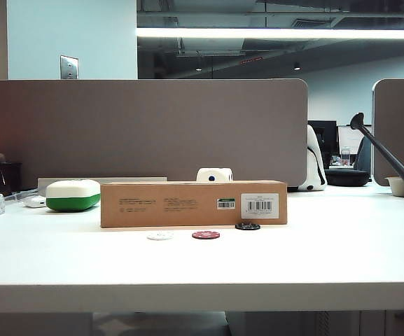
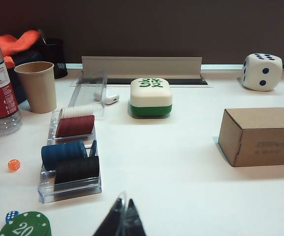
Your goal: Push the chip with the highest value in the row forward next to the rectangular box.
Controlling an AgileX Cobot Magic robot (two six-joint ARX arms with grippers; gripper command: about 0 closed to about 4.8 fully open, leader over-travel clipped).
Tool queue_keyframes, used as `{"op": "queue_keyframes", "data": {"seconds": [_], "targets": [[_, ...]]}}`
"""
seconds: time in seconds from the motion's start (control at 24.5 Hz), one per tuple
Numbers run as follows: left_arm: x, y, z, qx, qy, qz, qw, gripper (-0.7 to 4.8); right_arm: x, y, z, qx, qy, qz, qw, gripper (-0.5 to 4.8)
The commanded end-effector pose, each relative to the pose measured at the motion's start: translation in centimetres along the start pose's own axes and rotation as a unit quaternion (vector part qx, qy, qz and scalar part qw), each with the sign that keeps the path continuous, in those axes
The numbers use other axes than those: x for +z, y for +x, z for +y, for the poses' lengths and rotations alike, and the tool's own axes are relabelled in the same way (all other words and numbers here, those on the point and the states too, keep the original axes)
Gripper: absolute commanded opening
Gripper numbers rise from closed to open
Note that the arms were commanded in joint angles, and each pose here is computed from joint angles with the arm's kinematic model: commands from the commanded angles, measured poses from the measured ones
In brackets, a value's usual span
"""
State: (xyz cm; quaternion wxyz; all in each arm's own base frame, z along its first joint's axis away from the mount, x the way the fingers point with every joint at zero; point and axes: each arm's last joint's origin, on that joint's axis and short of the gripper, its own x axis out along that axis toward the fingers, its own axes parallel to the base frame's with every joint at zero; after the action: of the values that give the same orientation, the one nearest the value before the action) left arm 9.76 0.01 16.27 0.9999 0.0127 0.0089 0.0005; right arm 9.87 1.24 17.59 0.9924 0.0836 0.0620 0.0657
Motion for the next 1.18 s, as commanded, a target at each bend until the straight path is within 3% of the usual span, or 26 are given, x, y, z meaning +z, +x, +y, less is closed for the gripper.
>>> {"op": "queue_keyframes", "data": {"seconds": [0.04, 0.29, 1.18], "targets": [[0.2, 0.0, 0.0, -0.002, 0.000, -0.006, 1.000, -0.05, -0.2, -0.3, 0.0, 0.007, -0.008, -0.029, 1.000, -0.03], [0.2, 0.0, 0.0, -0.002, 0.000, -0.005, 1.000, -0.05, -1.7, 0.0, -0.3, 0.008, -0.014, -0.031, 0.999, -0.03], [0.2, 0.0, 0.0, -0.002, 0.000, -0.005, 1.000, -0.05, -1.0, -0.1, -0.2, 0.005, -0.046, -0.065, 0.997, -0.03]]}}
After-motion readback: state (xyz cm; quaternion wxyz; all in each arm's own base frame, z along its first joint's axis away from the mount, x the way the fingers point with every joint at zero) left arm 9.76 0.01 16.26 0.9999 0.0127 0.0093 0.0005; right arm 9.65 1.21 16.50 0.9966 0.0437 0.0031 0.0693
